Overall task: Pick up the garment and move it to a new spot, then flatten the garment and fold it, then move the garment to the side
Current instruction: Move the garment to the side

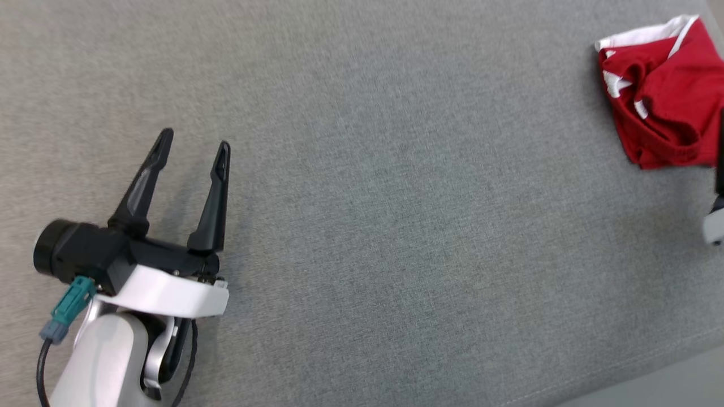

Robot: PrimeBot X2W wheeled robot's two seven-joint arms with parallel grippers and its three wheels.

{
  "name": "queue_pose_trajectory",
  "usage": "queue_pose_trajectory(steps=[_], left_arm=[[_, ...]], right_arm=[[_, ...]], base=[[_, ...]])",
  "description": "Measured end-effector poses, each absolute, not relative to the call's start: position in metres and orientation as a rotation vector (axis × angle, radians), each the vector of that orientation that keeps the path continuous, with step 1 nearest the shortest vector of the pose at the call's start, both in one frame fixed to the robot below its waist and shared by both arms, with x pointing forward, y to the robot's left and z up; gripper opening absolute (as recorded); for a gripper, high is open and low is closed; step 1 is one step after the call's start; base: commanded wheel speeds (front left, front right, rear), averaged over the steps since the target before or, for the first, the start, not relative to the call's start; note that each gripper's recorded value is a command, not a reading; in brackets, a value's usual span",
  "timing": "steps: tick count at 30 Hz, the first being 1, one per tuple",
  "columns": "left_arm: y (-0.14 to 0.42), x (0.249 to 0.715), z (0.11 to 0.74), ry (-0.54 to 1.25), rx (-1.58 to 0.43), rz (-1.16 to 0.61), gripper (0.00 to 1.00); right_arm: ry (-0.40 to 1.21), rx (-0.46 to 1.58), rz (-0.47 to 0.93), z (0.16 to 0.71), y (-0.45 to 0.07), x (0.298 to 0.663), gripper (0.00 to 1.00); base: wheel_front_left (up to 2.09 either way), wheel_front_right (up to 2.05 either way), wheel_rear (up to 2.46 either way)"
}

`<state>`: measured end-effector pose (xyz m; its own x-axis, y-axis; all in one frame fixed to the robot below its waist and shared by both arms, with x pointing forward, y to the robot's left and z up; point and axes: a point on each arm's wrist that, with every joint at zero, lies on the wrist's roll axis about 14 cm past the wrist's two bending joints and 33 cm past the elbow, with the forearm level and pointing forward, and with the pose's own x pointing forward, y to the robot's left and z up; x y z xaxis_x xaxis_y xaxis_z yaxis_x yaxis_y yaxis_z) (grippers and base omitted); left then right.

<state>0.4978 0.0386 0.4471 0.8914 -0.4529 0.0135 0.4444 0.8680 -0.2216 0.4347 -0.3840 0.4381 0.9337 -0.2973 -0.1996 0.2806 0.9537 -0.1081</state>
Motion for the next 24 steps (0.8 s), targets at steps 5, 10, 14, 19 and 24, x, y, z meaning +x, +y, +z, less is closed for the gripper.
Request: queue_pose_trajectory(steps=[5,10,14,19,24], left_arm=[[0.062,0.482,0.46,0.03,-0.225,-0.388,1.0],[0.089,0.465,0.471,0.017,-0.224,-0.302,1.0],[0.109,0.45,0.478,0.01,-0.23,-0.236,1.0],[0.129,0.435,0.484,0.002,-0.234,-0.177,1.0],[0.155,0.415,0.489,-0.008,-0.218,-0.101,1.0]], right_arm=[[0.134,0.003,-0.23,0.449,-0.337,0.427,1.0],[0.063,0.065,-0.123,0.461,-0.28,0.431,1.0],[0.038,0.091,-0.025,0.471,-0.237,0.435,1.0],[0.024,0.102,0.039,0.481,-0.211,0.436,1.0],[0.004,0.119,0.087,0.493,-0.189,0.433,1.0]], base=[[0.0,0.0,0.0],[0.0,0.0,0.0],[0.0,0.0,0.0],[0.0,0.0,0.0],[0.0,0.0,0.0]])
